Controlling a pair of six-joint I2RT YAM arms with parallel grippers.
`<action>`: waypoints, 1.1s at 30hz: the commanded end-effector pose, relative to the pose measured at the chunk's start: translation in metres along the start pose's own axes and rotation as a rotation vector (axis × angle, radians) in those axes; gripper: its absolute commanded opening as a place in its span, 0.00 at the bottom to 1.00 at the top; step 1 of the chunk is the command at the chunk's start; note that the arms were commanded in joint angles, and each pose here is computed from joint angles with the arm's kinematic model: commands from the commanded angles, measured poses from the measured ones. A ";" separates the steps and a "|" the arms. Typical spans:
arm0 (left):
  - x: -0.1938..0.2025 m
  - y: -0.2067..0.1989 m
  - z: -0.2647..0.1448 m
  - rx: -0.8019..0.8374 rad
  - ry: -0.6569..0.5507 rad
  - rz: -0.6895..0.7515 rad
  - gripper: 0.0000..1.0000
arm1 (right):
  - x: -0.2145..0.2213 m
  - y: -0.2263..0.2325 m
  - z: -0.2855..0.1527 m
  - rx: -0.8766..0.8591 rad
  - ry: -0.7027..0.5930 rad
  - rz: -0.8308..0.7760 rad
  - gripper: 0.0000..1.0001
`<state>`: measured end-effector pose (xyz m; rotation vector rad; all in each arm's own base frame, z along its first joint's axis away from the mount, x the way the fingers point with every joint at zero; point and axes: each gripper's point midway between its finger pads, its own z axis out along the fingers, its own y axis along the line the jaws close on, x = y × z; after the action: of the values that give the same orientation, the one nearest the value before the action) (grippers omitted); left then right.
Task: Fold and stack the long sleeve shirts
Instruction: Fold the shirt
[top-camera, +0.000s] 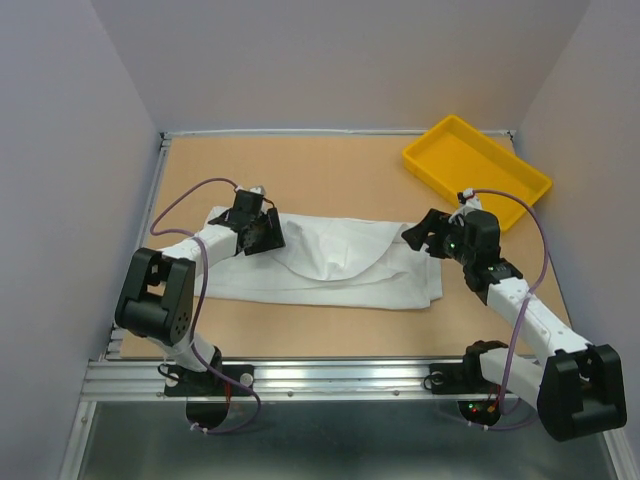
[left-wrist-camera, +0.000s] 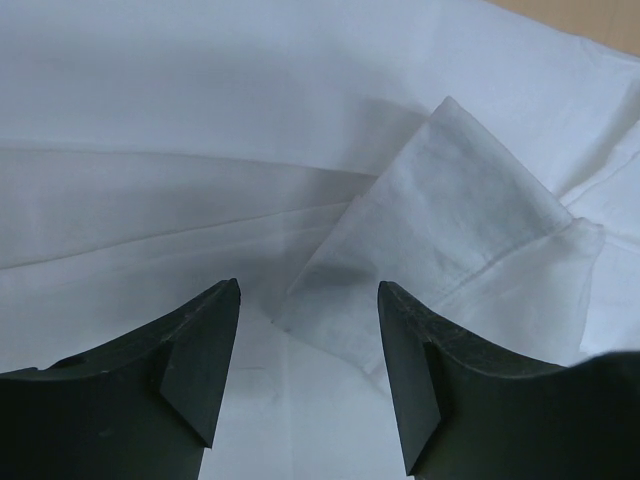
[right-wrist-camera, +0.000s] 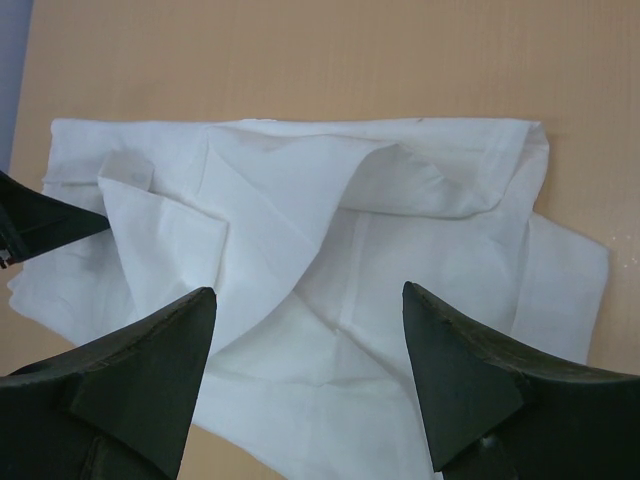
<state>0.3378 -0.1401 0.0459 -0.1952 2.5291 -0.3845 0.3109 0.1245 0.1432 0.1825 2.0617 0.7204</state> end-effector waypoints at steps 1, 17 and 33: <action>0.003 -0.004 0.003 0.013 0.013 -0.025 0.68 | 0.003 -0.002 -0.004 -0.010 -0.013 -0.018 0.80; 0.009 -0.009 0.007 0.016 0.044 -0.023 0.40 | 0.006 -0.006 -0.004 0.004 -0.014 -0.016 0.80; -0.016 -0.023 -0.072 0.042 -0.033 -0.029 0.00 | -0.014 0.002 -0.007 0.000 -0.065 -0.027 0.80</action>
<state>0.3205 -0.1441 0.0726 -0.2219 2.5470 -0.4177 0.3056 0.1223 0.1401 0.1828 2.0590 0.7111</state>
